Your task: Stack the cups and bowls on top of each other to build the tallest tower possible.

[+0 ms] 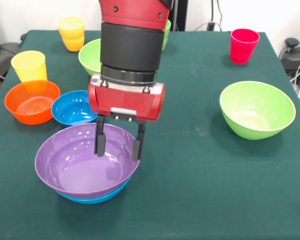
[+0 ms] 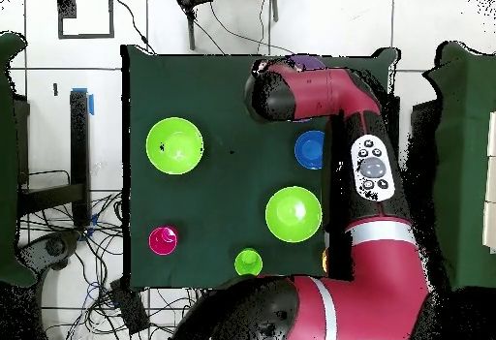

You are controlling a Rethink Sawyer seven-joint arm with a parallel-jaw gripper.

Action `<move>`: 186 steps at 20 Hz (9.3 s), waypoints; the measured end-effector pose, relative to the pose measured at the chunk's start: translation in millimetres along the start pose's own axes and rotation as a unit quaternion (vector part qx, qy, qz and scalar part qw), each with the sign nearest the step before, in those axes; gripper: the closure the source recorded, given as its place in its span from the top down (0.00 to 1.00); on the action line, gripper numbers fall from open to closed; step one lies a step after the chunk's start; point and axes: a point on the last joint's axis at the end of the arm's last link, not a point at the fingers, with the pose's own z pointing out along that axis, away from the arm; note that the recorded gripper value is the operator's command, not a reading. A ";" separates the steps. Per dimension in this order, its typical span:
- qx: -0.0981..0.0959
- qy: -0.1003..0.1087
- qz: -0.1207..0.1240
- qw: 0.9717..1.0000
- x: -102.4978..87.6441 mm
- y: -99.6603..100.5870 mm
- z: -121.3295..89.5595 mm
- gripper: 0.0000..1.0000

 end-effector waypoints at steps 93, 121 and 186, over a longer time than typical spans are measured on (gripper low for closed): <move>0.017 0.178 -0.083 0.980 230.3 -78.4 27.7 1.00; 0.017 0.159 -0.059 0.985 207.3 -102.3 27.4 0.00; 0.015 0.169 -0.029 0.985 57.7 -45.3 -56.5 0.00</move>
